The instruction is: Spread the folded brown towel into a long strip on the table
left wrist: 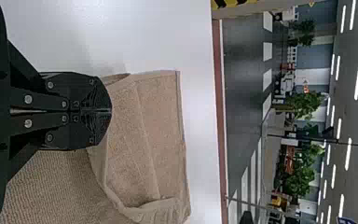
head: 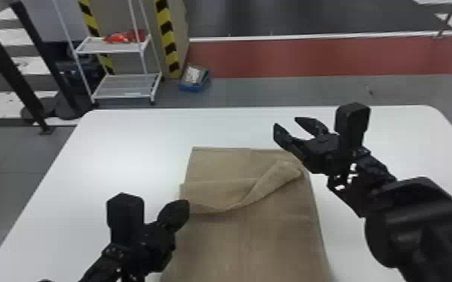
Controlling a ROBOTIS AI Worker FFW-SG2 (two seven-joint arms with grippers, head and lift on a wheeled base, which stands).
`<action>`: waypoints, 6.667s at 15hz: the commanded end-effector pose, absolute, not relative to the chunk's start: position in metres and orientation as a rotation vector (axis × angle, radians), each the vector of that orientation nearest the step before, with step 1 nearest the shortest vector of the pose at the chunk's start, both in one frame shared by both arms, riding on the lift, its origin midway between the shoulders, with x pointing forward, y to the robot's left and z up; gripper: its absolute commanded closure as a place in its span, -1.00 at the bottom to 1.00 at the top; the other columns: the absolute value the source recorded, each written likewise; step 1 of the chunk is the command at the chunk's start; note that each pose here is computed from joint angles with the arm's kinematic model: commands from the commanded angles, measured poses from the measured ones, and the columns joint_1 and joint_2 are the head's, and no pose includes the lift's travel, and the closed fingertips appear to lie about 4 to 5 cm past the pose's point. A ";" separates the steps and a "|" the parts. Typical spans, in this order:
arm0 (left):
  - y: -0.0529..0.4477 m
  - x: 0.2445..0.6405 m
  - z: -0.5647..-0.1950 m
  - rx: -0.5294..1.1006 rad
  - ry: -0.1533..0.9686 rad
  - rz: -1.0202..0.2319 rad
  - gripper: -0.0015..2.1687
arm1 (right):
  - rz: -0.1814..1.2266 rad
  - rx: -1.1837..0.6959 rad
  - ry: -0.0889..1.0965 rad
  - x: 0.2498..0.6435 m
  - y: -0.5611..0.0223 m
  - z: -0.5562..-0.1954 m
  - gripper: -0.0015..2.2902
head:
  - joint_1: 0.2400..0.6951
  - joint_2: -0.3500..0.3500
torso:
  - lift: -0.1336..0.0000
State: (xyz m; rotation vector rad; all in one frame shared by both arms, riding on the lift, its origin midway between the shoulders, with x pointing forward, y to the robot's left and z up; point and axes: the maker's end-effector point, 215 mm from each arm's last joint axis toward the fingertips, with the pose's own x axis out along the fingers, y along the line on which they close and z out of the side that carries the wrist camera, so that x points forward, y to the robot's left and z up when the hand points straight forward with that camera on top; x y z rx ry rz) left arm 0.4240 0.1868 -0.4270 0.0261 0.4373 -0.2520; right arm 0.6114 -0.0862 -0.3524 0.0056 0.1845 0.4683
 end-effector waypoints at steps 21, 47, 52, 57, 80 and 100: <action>0.191 0.434 -0.439 0.017 0.418 -0.255 0.27 | 0.606 -0.105 0.367 0.638 -0.047 -0.453 -0.54 | 1.00 0.42 | -0.84; 0.177 0.430 -0.427 0.021 0.396 -0.266 0.27 | 0.308 -0.146 0.420 0.572 -0.212 -0.430 0.29 | 1.00 0.09 | -0.84; 0.172 0.429 -0.429 0.018 0.399 -0.275 0.27 | 0.186 -0.134 0.446 0.524 -0.268 -0.439 0.27 | 1.00 -0.19 | -0.84; 0.172 0.428 -0.430 0.019 0.401 -0.275 0.27 | 0.063 -0.164 0.395 0.508 -0.301 -0.403 -0.77 | 1.00 -0.38 | -0.84; 0.174 0.433 -0.443 0.042 0.421 -0.274 0.27 | 0.405 -0.116 0.356 0.676 -0.147 -0.441 -0.58 | 1.00 0.05 | -0.84; 0.178 0.434 -0.447 0.044 0.422 -0.268 0.27 | 0.362 -0.101 0.446 0.684 -0.183 -0.467 -0.28 | 1.00 -0.01 | -0.84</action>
